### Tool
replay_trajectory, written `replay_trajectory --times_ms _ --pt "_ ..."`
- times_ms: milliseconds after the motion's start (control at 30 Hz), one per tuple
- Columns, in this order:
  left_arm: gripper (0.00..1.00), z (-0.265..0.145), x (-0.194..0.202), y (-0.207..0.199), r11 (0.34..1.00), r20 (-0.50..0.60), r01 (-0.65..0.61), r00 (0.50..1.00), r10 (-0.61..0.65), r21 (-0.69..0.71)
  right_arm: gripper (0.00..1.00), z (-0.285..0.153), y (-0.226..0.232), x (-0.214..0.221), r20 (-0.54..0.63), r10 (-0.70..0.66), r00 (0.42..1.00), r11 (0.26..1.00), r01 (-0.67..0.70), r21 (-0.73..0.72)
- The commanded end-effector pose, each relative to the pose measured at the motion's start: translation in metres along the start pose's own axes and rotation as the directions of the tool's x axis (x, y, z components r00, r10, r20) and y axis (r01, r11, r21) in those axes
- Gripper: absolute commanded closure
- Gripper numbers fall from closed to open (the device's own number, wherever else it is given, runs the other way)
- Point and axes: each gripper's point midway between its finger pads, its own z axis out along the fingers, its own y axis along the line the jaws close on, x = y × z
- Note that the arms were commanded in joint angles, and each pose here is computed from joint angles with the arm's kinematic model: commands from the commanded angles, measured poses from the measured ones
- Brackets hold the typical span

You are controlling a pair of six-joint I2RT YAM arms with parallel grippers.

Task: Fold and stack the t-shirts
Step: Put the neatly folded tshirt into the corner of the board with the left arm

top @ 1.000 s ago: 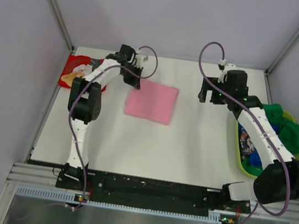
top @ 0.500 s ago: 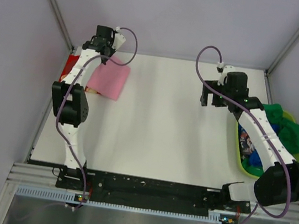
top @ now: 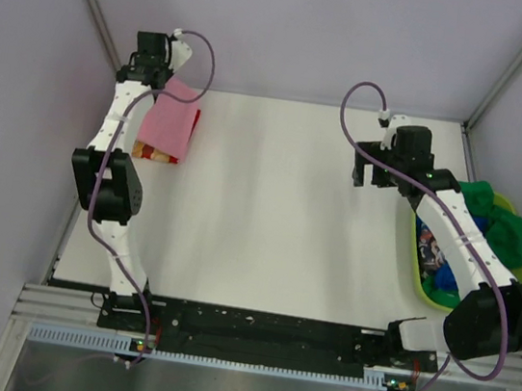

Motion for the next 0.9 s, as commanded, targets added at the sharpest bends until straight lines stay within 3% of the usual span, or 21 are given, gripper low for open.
replay_trajectory --times_ms 0,300,333,367,467,533,633,733,867 --pt "1.0 -0.04 -0.027 0.075 0.984 0.154 0.098 0.985 -0.075 -0.149 0.01 -0.007 -0.007 -0.009 0.034 -0.011 0.999 1.0 0.01 0.03" --pt "0.99 0.039 0.015 0.046 0.99 0.029 0.108 0.994 -0.106 -0.087 0.01 -0.009 -0.009 -0.009 0.034 -0.018 0.999 0.999 0.017 0.036" --pt "0.93 0.05 0.022 0.046 0.988 0.01 0.119 0.993 -0.118 -0.094 0.01 -0.009 -0.008 -0.009 0.034 -0.018 0.999 0.999 0.017 0.033" --pt "0.78 0.062 0.03 0.046 0.986 -0.013 0.132 0.991 -0.134 -0.103 0.01 -0.009 -0.008 -0.009 0.032 -0.018 0.999 0.999 0.017 0.032" --pt "0.61 0.089 0.06 0.066 0.957 -0.111 0.182 0.971 -0.211 -0.225 0.01 -0.01 -0.005 -0.01 0.036 -0.018 0.999 1.0 0.018 0.013" --pt "0.35 0.097 0.084 0.087 0.921 -0.165 0.206 0.948 -0.271 -0.331 0.01 -0.01 -0.002 -0.011 0.038 -0.017 0.999 1.0 0.017 -0.002" --pt "0.3 0.096 0.099 0.097 0.893 -0.175 0.238 0.93 -0.323 -0.381 0.01 -0.01 0.004 -0.011 0.039 -0.016 0.999 0.999 0.017 -0.031" --pt "0.36 0.084 0.086 0.059 0.933 -0.149 0.277 0.938 -0.314 -0.229 0.01 -0.008 0.004 -0.01 0.031 -0.013 0.999 0.999 0.014 -0.031" --pt "0.41 0.044 0.062 -0.038 0.965 -0.06 0.21 0.977 -0.202 0.158 0.01 -0.006 0.006 -0.006 0.02 -0.011 1.0 0.999 0.012 -0.04"
